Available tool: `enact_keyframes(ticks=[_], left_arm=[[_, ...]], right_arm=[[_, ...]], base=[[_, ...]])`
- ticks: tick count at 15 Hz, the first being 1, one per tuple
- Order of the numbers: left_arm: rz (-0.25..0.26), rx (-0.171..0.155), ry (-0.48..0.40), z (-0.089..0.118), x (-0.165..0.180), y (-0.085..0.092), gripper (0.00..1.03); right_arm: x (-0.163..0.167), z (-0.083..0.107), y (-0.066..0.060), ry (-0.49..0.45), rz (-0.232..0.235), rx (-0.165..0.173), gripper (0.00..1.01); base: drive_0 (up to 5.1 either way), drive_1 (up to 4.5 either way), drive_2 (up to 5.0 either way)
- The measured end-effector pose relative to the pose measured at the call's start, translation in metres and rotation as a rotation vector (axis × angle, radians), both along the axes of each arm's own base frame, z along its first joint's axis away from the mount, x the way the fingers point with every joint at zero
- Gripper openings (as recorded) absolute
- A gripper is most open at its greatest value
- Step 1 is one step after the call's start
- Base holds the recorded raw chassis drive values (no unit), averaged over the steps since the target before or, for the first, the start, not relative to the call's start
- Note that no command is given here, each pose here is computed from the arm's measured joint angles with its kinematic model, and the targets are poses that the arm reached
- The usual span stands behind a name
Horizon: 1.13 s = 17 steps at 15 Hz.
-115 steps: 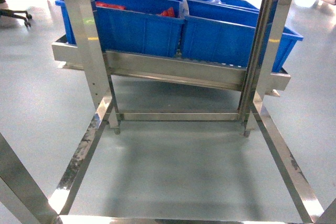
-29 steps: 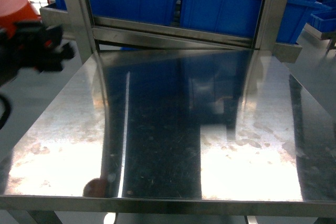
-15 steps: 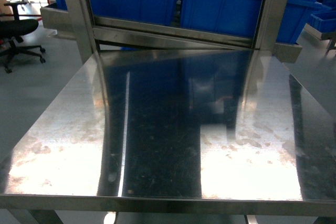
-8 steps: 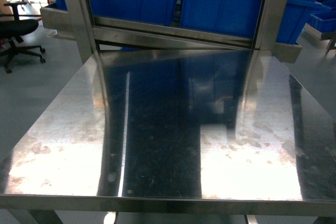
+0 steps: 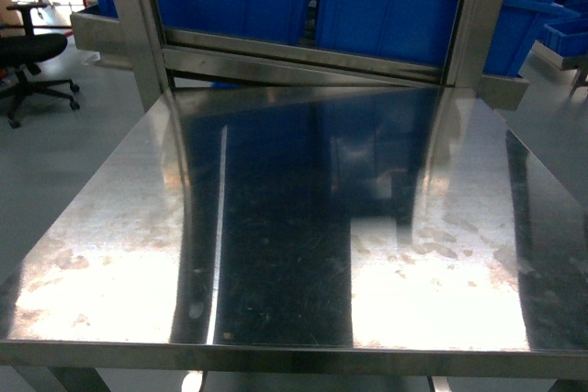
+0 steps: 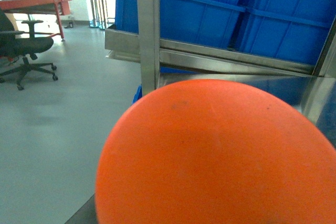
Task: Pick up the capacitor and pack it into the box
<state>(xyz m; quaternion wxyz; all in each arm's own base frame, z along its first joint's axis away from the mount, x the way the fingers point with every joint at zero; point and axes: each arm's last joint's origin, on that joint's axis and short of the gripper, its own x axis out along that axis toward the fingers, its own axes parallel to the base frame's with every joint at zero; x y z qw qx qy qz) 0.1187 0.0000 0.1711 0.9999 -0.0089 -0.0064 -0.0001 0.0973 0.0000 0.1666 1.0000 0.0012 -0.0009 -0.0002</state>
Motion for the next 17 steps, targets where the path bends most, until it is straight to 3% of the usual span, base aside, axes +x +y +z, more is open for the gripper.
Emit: enact_keyframes(ticks=[8,9,10,11,17], left_arm=[[0.000,0.000,-0.001,0.000,-0.011,0.000,0.43],[-0.003,0.000,0.058,-0.007,-0.018,0.000,0.43],[-0.001,0.001,-0.010,-0.001,-0.021,0.000,0.43],[0.002,0.000,0.025,-0.005,-0.021,0.000,0.43],[0.000,0.001,0.016,-0.004,-0.021,0.000,0.43]], right_arm=[[0.000,0.000,0.000,0.000,0.000,0.000,0.98],[0.000,0.000,0.000,0.000,0.000,0.000,0.98],[0.000,0.000,0.000,0.000,0.000,0.000,0.98],[0.000,0.000,0.000,-0.001,0.000,0.000,0.98],[0.000,0.000,0.000,0.000,0.000,0.000,0.98]], base=[[0.0,0.00,0.0],[0.0,0.00,0.0],[0.0,0.00,0.0],[0.0,0.00,0.0],[0.0,0.00,0.0]])
